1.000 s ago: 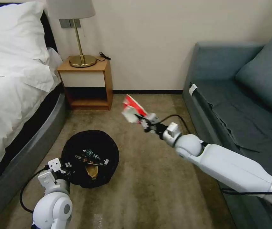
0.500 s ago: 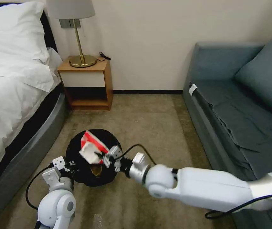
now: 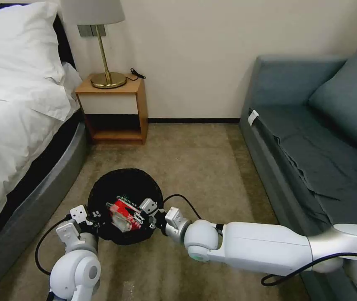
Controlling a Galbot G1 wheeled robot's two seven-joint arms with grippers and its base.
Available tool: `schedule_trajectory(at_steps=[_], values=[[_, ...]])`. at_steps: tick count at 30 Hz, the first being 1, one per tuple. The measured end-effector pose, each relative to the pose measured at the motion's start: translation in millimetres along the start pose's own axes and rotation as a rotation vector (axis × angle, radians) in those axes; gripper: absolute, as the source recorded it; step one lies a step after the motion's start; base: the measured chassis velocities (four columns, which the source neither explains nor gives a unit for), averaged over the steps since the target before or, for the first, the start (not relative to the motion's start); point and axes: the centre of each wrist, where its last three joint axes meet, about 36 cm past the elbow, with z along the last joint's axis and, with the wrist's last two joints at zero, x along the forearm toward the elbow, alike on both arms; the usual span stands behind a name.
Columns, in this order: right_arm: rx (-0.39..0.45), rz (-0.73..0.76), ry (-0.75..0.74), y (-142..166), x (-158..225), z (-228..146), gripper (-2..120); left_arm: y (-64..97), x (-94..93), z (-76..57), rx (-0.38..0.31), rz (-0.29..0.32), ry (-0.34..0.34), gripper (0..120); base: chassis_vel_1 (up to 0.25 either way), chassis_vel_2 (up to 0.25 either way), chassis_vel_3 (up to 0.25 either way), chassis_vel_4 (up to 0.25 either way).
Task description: Pick up the trash bin, then pick up the garbage on the floor and place it into the trash bin.
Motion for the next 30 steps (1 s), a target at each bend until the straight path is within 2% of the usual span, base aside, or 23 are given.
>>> schedule_trajectory(at_steps=[2, 5, 6, 7, 9, 11, 15, 18, 24, 28, 30], values=[[-0.003, 0.012, -0.011, -2.4, 2.3, -5.4, 47, 0.3, -0.8, 1.1, 0.007, -0.003, 0.008, 3, 0.0, 0.0, 0.0, 0.0], [-0.001, 0.041, -0.056, -12.3, 10.0, -23.1, 60, 1.7, -4.7, 4.9, 0.046, -0.014, 0.05, 3, 0.0, 0.0, 0.0, 0.0], [0.001, 0.05, -0.074, -16.6, 14.0, -30.7, 67, 1.7, -6.5, 4.8, 0.078, -0.022, 0.083, 3, 0.0, 0.0, 0.0, 0.0], [0.001, 0.05, -0.074, -16.6, 14.0, -30.7, 67, 1.7, -6.5, 4.8, 0.078, -0.022, 0.083, 3, 0.0, 0.0, 0.0, 0.0], [0.004, 0.062, -0.102, -21.8, 20.8, -42.0, 77, 0.9, -10.0, 3.1, 0.142, -0.041, 0.16, 3, 0.0, 0.0, 0.0, 0.0], [0.005, 0.066, -0.108, -23.1, 22.7, -44.3, 80, 0.9, -11.3, 3.1, 0.155, -0.046, 0.179, 3, 0.0, 0.0, 0.0, 0.0], [0.001, 0.082, -0.124, -25.2, 30.2, -47.9, 97, 1.2, -18.0, 2.6, 0.216, -0.077, 0.274, 3, 0.0, 0.0, 0.0, 0.0], [-0.002, 0.094, -0.126, -26.1, 32.7, -45.3, 99, 2.9, -21.4, 3.7, 0.225, -0.095, 0.315, 3, 0.0, 0.0, 0.0, 0.0], [-0.014, 0.106, -0.122, -24.2, 36.3, -37.6, 100, 5.5, -26.6, 7.1, 0.216, -0.12, 0.34, 3, 0.0, 0.0, 0.0, 0.0], [-0.023, 0.116, -0.123, -24.8, 38.0, -35.0, 100, 5.8, -26.7, 8.3, 0.208, -0.118, 0.331, 4, 0.0, 0.0, 0.0, 0.0], [-0.028, 0.122, -0.122, -25.5, 39.1, -33.6, 100, 6.4, -26.1, 9.6, 0.198, -0.112, 0.306, 12, 0.0, 0.0, 0.0, 0.0]])
